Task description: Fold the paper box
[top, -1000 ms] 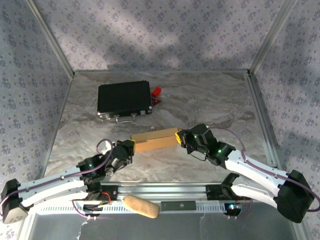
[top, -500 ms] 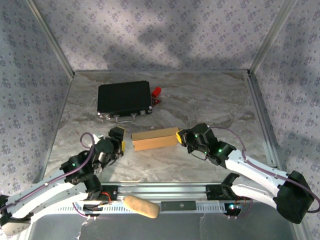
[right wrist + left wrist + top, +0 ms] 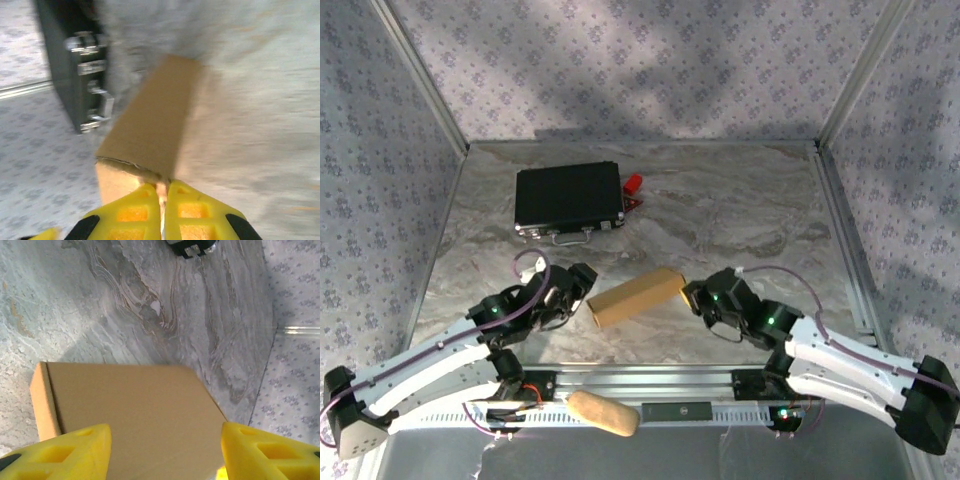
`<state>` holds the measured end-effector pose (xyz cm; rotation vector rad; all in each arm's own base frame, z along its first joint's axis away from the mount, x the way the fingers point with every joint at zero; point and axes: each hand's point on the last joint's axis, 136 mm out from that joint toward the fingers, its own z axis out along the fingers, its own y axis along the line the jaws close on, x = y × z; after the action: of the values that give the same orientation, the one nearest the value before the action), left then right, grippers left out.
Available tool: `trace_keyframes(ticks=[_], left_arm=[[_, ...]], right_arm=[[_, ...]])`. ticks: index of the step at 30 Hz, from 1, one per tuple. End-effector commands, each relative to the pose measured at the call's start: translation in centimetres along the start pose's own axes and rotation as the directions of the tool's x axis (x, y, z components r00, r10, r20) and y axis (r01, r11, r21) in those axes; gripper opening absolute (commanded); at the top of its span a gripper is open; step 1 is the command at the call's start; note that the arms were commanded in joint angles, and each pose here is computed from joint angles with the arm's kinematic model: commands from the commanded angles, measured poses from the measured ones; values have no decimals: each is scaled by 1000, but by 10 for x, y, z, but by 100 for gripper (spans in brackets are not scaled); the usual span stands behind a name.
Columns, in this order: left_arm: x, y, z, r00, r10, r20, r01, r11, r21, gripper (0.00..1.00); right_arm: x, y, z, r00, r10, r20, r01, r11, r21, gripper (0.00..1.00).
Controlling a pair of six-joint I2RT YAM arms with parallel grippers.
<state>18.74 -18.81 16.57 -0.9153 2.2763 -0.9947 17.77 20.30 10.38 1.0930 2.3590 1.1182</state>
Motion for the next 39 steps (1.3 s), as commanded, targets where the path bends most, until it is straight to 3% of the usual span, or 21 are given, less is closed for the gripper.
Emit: trace_keyframes(ticks=[1, 7, 13, 14, 17, 18, 20, 23, 26, 30, 32, 34, 35, 36, 37, 39], left_arm=[[4, -14, -8, 998, 61, -21, -61, 998, 30, 59], [0, -18, -12, 997, 81, -3, -80, 996, 40, 59], [-6, -17, -22, 984, 180, 13, -180, 984, 15, 61], [-9, -16, -25, 978, 208, 20, -208, 978, -2, 62], [-24, -7, -37, 931, 361, 48, -355, 930, -96, 70], [-32, -5, -42, 912, 407, 57, -398, 909, -122, 73], [-47, -6, -53, 874, 479, 87, -466, 874, -137, 99], [-77, -16, -75, 791, 576, 209, -558, 818, -140, 100], [-112, -21, -102, 698, 629, 342, -587, 776, -229, 100], [-168, -1, -128, 616, 645, 452, -386, 747, -541, 100], [-185, 0, -118, 572, 695, 436, -357, 689, -630, 100], [-198, -4, -96, 517, 753, 407, -405, 634, -659, 100], [-199, -7, -83, 471, 802, 366, -473, 580, -663, 100], [-197, -6, -65, 391, 872, 296, -575, 482, -661, 100], [-198, -4, -50, 321, 904, 283, -624, 427, -654, 100], [-205, 14, -35, 308, 900, 307, -618, 435, -655, 100]], right_arm=[[-22, -92, -1, 993, -48, 109, 18, 966, 257, 12], [-17, -82, 15, 992, 20, 121, -38, 988, 150, 23], [-10, -22, 23, 997, -55, 56, 48, 991, 126, 23], [-12, -15, 19, 993, -97, 65, 88, 987, 135, 27], [-22, -3, 3, 971, -232, 48, 218, 956, 198, 56], [-34, 7, -4, 954, -292, 63, 274, 940, 203, 67], [-56, 17, -20, 909, -408, 84, 379, 894, 238, 98], [-109, 29, -62, 788, -568, 239, 468, 804, 367, 99], [-144, 40, -108, 623, -677, 393, 476, 726, 497, 99], [-182, 44, -144, 471, -714, 518, 350, 690, 633, 99], [-196, 45, -133, 392, -793, 466, 364, 599, 714, 99], [-208, 63, -100, 259, -889, 378, 485, 458, 745, 99], [-213, 59, -89, 226, -915, 335, 500, 404, 766, 99], [-218, 53, -77, 200, -937, 286, 517, 349, 782, 99], [-224, 44, -67, 210, -944, 253, 526, 327, 785, 99], [-236, 33, -50, 276, -923, 267, 559, 380, 737, 99]])
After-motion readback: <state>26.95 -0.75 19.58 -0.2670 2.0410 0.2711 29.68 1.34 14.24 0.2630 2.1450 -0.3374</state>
